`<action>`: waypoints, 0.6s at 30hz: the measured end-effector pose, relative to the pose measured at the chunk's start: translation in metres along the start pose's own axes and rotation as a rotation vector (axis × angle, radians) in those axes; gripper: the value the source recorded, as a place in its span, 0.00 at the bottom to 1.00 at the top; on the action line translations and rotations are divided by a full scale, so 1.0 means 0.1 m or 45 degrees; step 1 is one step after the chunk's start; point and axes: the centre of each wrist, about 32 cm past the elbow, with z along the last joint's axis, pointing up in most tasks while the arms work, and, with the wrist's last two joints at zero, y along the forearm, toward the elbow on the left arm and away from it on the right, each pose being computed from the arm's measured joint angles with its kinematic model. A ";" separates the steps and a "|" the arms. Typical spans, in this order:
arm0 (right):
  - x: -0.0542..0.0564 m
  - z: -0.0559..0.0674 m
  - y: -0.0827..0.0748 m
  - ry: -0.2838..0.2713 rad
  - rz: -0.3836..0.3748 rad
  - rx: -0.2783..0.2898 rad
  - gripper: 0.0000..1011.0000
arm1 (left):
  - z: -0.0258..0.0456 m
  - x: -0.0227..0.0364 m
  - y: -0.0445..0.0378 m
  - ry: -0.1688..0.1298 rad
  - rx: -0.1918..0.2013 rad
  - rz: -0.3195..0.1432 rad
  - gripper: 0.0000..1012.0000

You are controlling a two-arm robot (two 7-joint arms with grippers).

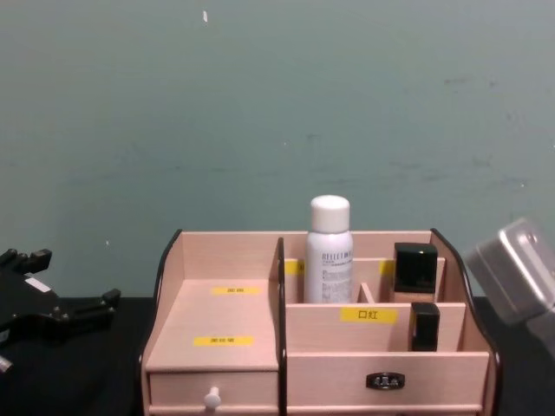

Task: Pick up the facial cleanser and watermelon frost from the table and place them into the tiered storage box.

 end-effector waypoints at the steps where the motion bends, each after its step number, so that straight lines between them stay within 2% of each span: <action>1: 0.00 0.00 0.00 0.000 0.000 0.000 0.83 | 0.000 0.000 0.000 0.000 0.000 0.000 1.00; 5: 0.00 0.00 0.00 0.000 0.000 0.001 0.72 | 0.000 0.000 0.000 0.000 0.000 0.000 1.00; 18: 0.00 0.00 0.00 0.001 0.000 0.004 0.72 | 0.000 0.000 0.000 0.000 0.000 0.000 1.00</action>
